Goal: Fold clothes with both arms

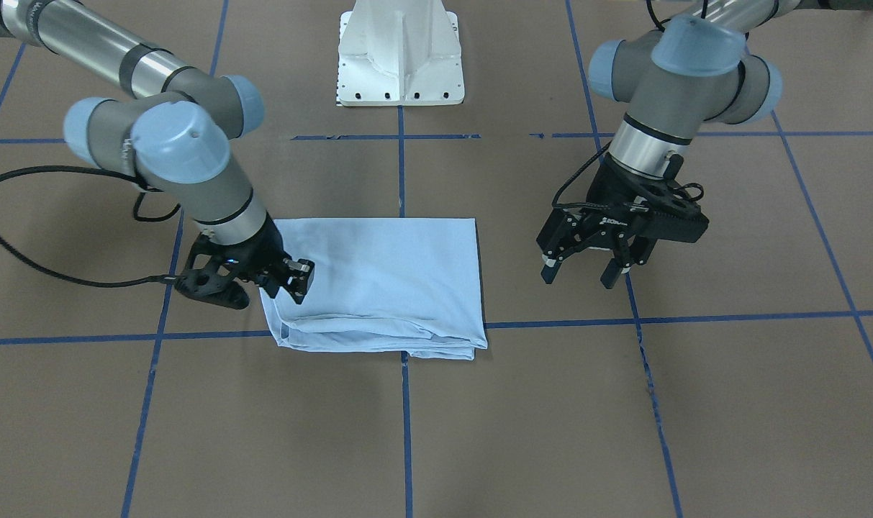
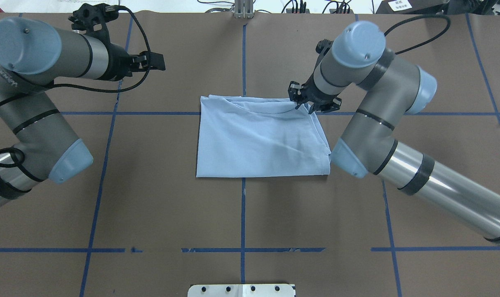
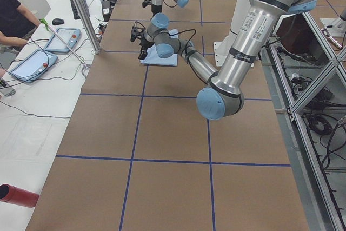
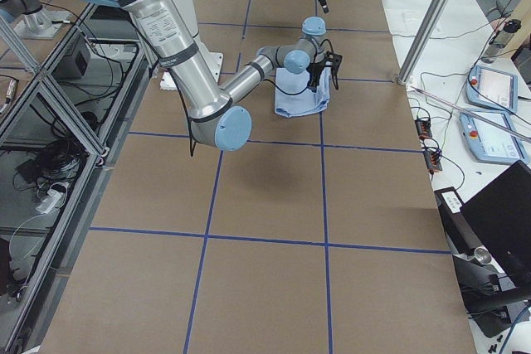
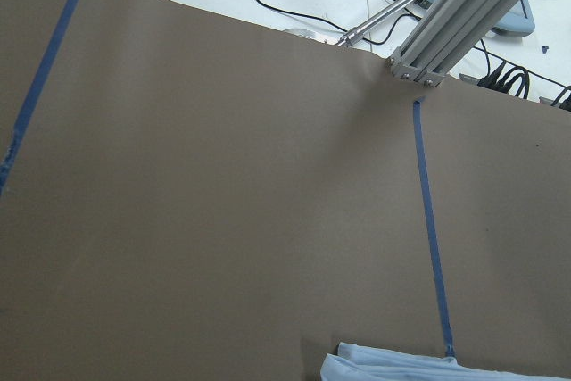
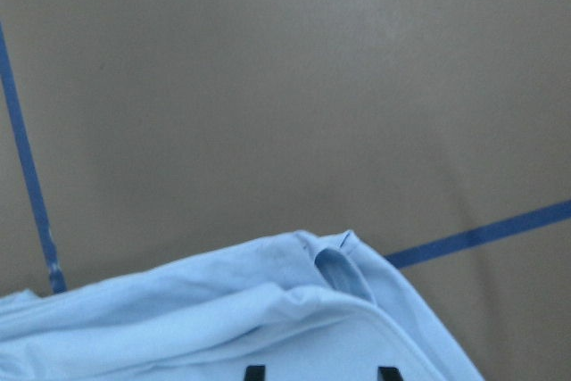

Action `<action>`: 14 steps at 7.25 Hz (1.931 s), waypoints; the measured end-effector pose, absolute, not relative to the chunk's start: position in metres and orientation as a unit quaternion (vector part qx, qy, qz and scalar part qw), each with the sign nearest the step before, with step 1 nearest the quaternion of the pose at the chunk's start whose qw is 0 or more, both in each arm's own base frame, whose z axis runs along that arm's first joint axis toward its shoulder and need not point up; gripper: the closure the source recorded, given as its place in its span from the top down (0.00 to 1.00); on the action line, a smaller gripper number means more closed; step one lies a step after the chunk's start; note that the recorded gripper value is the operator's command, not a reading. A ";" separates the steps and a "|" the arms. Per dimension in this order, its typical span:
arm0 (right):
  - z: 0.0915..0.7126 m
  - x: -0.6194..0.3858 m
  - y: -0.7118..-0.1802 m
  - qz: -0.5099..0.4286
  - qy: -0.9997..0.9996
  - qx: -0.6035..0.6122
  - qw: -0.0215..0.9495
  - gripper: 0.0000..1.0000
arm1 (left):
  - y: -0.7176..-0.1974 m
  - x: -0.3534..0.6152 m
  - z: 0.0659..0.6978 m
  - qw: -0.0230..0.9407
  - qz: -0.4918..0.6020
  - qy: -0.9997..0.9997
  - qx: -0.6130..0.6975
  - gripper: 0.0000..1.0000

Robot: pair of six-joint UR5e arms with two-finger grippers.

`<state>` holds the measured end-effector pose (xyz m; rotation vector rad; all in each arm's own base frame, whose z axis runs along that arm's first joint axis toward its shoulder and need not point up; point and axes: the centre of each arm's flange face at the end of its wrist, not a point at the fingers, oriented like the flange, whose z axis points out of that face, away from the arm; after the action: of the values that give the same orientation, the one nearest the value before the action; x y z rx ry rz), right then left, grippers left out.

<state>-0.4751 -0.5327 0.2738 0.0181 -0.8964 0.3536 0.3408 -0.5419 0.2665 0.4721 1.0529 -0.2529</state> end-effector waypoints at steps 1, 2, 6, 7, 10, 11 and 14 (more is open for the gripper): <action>0.271 -0.495 -0.523 0.166 -0.427 0.009 0.889 0.00 | -0.542 0.333 0.275 0.834 -0.110 0.492 0.224 1.00; 0.273 -0.510 -0.526 0.166 -0.419 0.009 0.893 0.00 | -0.541 0.329 0.279 0.836 -0.106 0.489 0.224 1.00; 0.305 -0.529 -0.576 0.158 -0.374 0.031 0.913 0.00 | -0.545 0.325 0.284 0.838 -0.109 0.485 0.224 1.00; 0.312 -0.516 -0.611 0.152 -0.366 0.038 0.917 0.00 | -0.546 0.326 0.283 0.838 -0.110 0.485 0.224 1.00; 0.336 -0.438 -0.697 0.122 -0.356 0.041 0.926 0.00 | -0.546 0.326 0.282 0.838 -0.112 0.486 0.223 1.00; 0.352 -0.403 -0.706 0.113 -0.361 0.038 0.925 0.00 | -0.550 0.320 0.285 0.840 -0.106 0.481 0.229 1.00; 0.428 -0.261 -0.694 0.089 -0.391 0.029 0.916 0.00 | -0.571 0.249 0.337 0.860 -0.021 0.448 0.243 1.00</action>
<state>-0.2608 -0.6940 0.4276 0.0590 -0.8050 0.1830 0.2492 -0.5706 0.3366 0.5093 0.9395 -0.0434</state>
